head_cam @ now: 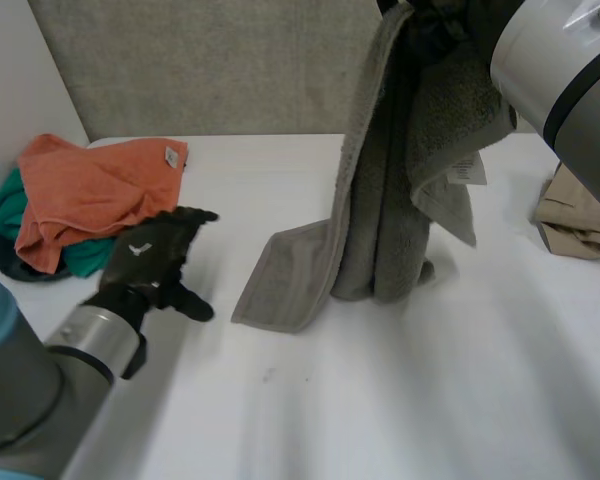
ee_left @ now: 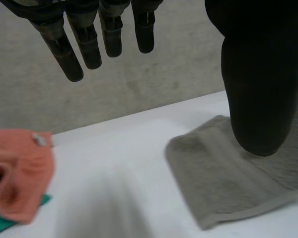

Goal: Fold the laundry.

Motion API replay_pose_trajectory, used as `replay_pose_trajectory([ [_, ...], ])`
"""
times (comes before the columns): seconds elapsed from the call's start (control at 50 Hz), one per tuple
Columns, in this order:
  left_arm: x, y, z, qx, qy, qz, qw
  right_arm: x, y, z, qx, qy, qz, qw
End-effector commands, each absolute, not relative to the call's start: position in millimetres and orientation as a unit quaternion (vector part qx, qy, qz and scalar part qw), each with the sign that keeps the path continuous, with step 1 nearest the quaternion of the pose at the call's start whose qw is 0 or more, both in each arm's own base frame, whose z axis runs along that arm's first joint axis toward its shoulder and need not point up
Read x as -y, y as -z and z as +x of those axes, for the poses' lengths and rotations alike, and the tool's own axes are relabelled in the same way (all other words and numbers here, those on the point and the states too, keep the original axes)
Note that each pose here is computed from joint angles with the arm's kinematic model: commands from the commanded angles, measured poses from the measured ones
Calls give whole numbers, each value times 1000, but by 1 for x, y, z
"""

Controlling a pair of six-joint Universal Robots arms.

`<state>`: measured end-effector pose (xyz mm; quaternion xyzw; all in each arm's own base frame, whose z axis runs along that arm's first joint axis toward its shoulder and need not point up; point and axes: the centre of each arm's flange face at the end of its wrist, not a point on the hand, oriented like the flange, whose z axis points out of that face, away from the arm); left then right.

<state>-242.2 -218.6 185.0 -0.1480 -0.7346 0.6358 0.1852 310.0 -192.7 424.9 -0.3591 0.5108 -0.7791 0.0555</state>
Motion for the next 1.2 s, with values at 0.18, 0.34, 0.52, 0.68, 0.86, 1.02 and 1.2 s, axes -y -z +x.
replay_pose_trajectory([
  [0.18,205,-124,-312,760,-566,-189,257,168,-453,313,-489,799,-343,71],
  [0.34,229,-107,-327,775,-562,-155,242,165,-460,309,-487,805,-333,69],
  [0.52,259,-112,-334,767,-594,-118,212,159,-468,299,-487,812,-317,58],
  [0.68,287,-201,-263,719,-679,-24,149,168,-460,283,-511,795,-326,29],
  [0.86,269,-326,-201,572,-795,-76,187,191,-450,253,-553,765,-329,-27],
  [1.02,250,-352,-175,563,-801,-102,176,214,-410,230,-621,676,-393,-55],
  [1.2,290,-287,-171,666,-723,-108,147,286,-305,202,-720,515,-456,-95],
])
